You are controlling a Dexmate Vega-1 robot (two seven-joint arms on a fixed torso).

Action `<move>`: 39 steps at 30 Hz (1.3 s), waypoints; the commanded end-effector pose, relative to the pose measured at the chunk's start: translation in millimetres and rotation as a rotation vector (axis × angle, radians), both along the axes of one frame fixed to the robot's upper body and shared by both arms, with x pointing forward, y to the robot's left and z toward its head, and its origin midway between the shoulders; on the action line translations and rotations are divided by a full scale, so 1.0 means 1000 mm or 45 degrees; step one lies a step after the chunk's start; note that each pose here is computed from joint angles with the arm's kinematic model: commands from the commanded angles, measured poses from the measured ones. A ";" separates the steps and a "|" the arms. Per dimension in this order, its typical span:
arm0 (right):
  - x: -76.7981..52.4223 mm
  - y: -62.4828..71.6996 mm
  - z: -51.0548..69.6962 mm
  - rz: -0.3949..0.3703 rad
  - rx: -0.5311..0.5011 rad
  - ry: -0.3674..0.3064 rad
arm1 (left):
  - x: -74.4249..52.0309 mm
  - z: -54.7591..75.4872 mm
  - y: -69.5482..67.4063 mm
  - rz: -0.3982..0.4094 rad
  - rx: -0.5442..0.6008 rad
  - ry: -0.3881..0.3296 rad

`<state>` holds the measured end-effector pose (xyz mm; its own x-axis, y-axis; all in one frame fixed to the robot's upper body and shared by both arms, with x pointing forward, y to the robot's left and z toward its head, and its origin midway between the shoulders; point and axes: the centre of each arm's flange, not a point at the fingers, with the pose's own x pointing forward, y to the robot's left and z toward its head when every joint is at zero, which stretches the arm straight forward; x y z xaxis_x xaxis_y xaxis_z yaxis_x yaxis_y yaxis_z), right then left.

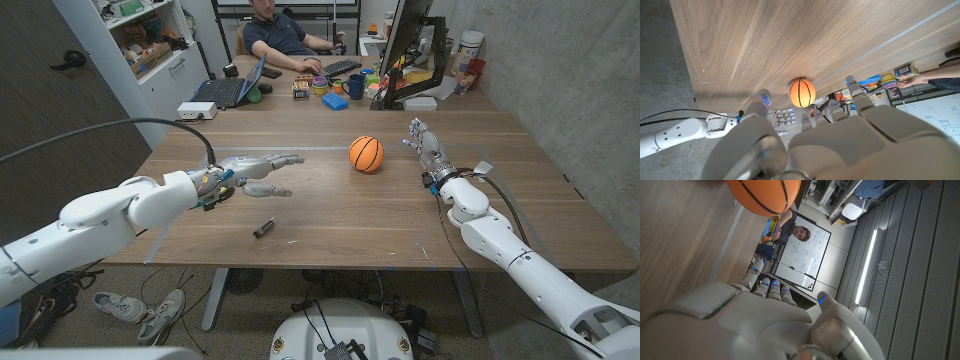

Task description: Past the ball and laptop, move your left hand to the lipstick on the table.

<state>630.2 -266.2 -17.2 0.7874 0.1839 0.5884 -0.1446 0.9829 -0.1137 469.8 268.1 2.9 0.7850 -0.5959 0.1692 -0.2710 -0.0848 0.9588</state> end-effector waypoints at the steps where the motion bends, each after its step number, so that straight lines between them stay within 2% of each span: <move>1: -0.004 -0.003 0.003 -0.008 0.009 -0.021 | -0.004 -0.003 -0.001 0.041 0.072 0.027; 6: -0.008 -0.004 0.003 -0.015 0.012 -0.031 | -0.005 -0.003 -0.002 0.069 0.101 0.036; 19: -0.015 -0.008 0.002 -0.030 0.021 -0.039 | -0.001 -0.010 -0.007 0.210 0.265 0.165; 39: -0.020 -0.008 0.000 -0.038 0.022 -0.041 | -0.004 -0.013 -0.005 0.280 0.339 0.214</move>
<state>612.8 -273.8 -15.2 0.7717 0.1566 0.6164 -0.1179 0.9876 -0.1033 467.6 262.4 -8.5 0.8904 -0.4489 -0.0754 -0.0922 -0.3401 0.9359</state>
